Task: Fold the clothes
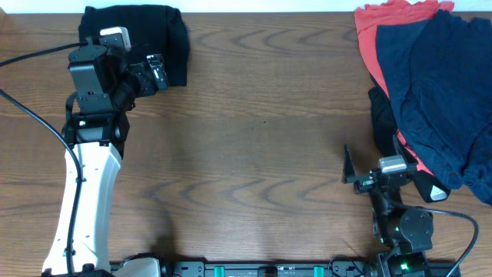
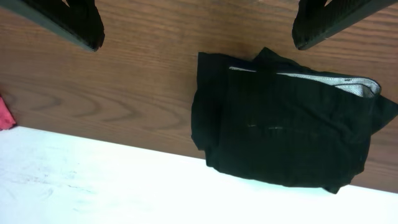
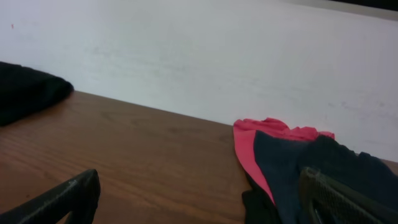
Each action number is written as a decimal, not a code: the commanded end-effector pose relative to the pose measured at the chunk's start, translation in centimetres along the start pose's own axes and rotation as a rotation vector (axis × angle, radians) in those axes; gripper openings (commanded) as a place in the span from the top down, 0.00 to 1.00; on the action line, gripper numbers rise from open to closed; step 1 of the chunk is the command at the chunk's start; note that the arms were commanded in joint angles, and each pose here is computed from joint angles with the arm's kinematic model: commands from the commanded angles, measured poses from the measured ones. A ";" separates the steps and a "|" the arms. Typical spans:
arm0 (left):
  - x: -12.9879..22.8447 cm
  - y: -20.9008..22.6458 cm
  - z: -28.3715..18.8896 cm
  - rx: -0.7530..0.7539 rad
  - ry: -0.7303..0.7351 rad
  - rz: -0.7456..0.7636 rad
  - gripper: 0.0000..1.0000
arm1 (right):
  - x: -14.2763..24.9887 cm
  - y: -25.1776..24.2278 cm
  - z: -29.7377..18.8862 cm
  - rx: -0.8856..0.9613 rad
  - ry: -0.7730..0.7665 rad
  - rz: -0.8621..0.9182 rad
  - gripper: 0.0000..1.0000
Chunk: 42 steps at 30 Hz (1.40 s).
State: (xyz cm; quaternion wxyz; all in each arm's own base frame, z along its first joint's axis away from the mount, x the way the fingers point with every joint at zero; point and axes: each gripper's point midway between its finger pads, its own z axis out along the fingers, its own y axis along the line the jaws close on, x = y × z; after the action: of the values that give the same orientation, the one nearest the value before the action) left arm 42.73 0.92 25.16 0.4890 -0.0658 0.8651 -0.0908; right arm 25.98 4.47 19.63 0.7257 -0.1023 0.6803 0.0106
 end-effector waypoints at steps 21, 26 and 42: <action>0.2 0.3 0.2 -0.012 0.006 0.014 0.02 | 0.7 0.0 -1.8 0.002 -0.001 0.007 0.01; 0.2 0.3 0.2 -0.012 0.006 0.014 0.02 | 2.7 0.5 -1.8 -0.021 0.080 0.007 0.01; 0.2 0.3 0.2 -0.012 0.006 0.014 0.02 | 3.8 0.8 -2.0 -0.033 0.125 0.006 0.01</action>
State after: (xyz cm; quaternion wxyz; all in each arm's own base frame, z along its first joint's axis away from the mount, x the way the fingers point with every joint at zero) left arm 42.73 0.92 25.16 0.4890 -0.0658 0.8651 -0.0908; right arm 24.29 4.22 15.71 0.6802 -0.1110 0.7245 0.0104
